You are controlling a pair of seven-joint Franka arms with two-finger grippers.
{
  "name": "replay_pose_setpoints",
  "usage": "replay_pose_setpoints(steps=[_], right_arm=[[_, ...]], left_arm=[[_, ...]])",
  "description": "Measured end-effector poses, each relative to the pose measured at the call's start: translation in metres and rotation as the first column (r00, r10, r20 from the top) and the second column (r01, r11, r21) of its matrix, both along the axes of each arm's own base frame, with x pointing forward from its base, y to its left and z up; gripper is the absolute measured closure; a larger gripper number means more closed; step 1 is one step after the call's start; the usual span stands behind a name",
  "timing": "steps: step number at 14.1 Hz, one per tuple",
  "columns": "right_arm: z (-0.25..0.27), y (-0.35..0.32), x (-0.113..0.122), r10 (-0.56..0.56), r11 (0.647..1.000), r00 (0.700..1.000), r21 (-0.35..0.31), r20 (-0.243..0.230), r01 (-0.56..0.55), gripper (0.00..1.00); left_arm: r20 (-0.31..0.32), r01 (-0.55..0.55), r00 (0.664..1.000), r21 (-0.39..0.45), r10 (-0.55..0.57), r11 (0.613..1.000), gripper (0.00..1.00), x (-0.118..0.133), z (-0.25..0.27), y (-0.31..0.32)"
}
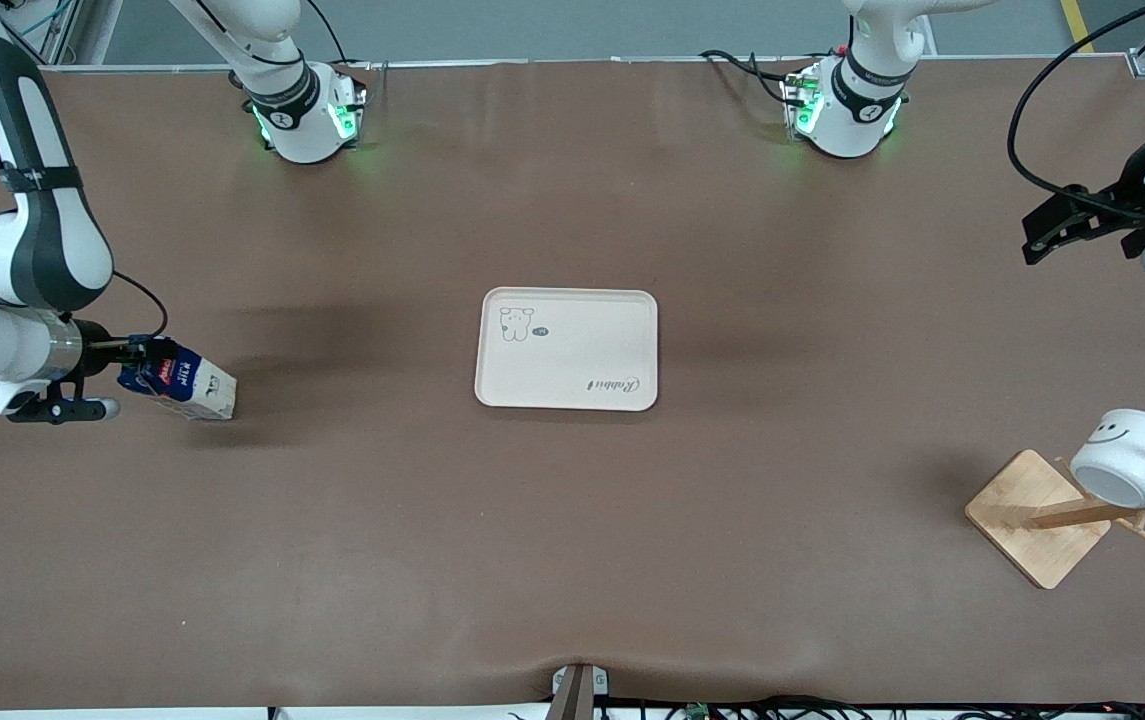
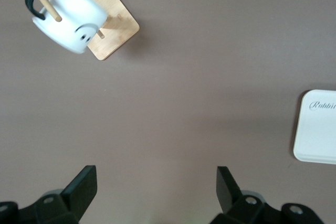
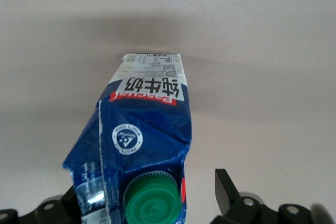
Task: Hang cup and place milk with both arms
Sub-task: 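Lower the milk carton onto the table and open the right gripper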
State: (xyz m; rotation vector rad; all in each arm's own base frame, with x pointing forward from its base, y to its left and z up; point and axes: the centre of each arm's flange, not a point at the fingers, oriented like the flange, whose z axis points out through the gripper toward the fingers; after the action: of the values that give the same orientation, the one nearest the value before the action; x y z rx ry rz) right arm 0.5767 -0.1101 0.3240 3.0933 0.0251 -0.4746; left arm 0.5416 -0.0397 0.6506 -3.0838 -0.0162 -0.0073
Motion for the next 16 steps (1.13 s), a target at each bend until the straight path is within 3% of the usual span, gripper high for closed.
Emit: replay_pose_setpoints(steps=[4,8,10,13,16], right_arm=[[0.012,0.01,0.002,0.016,1.0,0.999,0.003,-0.043,-0.016,0.0],[0.065,0.033,0.012,0.048,0.999,0.993,-0.004,-0.104,-0.048,0.0],[0.087,0.043,0.017,0.062,0.998,0.993,-0.008,-0.104,-0.063,0.0],[0.101,0.048,0.025,0.07,0.997,0.996,-0.012,-0.064,-0.07,0.0],[0.166,0.042,0.05,0.059,0.998,0.994,-0.025,0.093,-0.057,0.0]], left_arm=[[0.014,0.013,1.0,-0.003,-0.013,1.0,0.0,-0.013,0.002,0.004],[0.011,0.021,1.0,-0.024,-0.021,0.999,0.0,-0.016,0.002,-0.001],[0.009,0.023,1.0,-0.025,-0.023,0.999,0.0,-0.016,0.001,-0.001],[0.005,0.026,1.0,-0.027,-0.026,0.999,0.0,-0.016,0.0,-0.001],[-0.015,0.034,0.999,-0.028,-0.035,0.999,0.0,-0.019,-0.002,-0.006]])
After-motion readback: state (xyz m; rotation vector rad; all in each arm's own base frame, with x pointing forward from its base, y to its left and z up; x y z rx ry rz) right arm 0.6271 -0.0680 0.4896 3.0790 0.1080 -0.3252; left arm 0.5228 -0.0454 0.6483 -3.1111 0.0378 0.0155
